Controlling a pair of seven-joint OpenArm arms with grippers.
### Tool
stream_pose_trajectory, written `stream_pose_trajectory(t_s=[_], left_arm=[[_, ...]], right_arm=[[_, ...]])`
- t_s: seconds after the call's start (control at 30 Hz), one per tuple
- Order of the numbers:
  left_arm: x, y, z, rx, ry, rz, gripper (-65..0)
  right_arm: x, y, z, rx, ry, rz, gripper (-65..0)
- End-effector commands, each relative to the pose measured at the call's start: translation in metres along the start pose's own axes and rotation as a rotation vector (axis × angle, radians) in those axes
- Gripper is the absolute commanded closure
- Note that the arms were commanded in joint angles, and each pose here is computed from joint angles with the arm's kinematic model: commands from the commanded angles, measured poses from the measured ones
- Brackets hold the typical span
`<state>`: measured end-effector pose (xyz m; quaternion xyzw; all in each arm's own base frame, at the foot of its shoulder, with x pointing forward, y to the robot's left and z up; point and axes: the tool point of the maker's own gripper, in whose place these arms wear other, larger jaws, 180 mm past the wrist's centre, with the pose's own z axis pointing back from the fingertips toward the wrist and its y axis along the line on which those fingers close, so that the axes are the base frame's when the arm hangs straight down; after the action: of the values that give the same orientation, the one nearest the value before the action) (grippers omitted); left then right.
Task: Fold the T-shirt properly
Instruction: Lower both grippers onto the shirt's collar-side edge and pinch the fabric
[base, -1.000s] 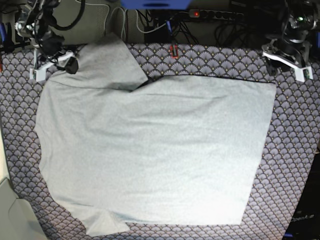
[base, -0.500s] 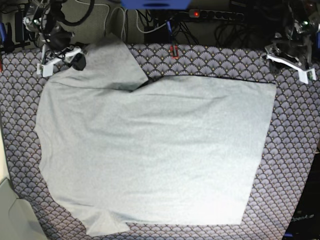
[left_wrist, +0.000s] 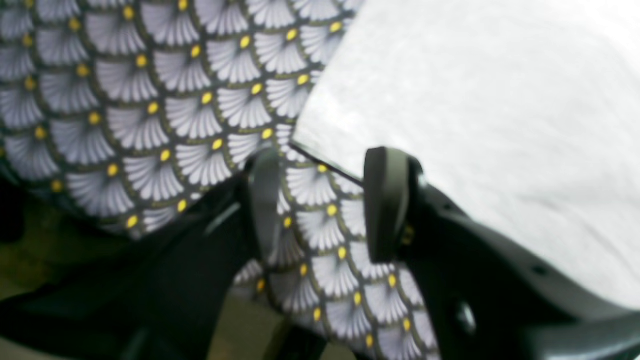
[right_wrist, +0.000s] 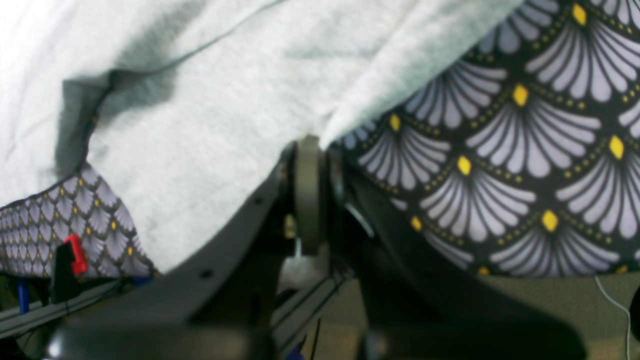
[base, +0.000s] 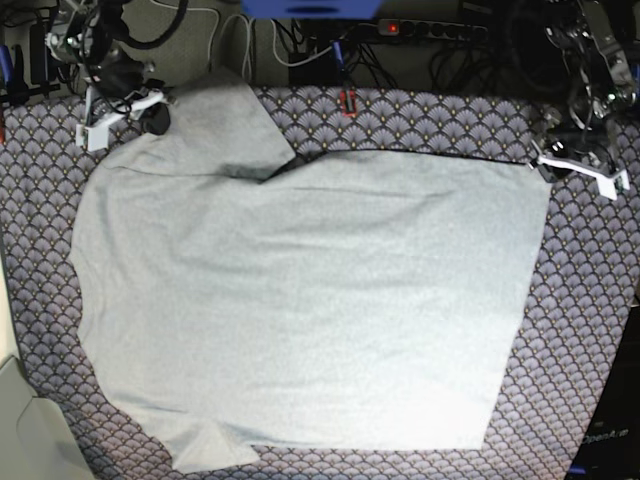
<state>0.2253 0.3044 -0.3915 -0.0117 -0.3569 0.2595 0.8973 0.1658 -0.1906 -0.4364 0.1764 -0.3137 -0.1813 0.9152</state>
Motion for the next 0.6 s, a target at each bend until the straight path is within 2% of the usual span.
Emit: stream_pose_trajectory(t_s=[0.0,0.17,0.57], left_arm=[[0.01,0.002,-0.002,0.0,-0.041,0.008,-27.7],[0.004,0.003,-0.017,0.003,-0.066,0.061,-27.7],[-0.013,0.0,-0.042,0.0,-0.01,0.139,-27.7]], right_arm=[[-0.017,-0.012,0.004,-0.047,0.08,0.024,0.0],[-0.018,-0.015,0.002,-0.05,0.088,0.022,0.0],[-0.02,-0.019,0.001,-0.056,0.099,0.019,0.0]])
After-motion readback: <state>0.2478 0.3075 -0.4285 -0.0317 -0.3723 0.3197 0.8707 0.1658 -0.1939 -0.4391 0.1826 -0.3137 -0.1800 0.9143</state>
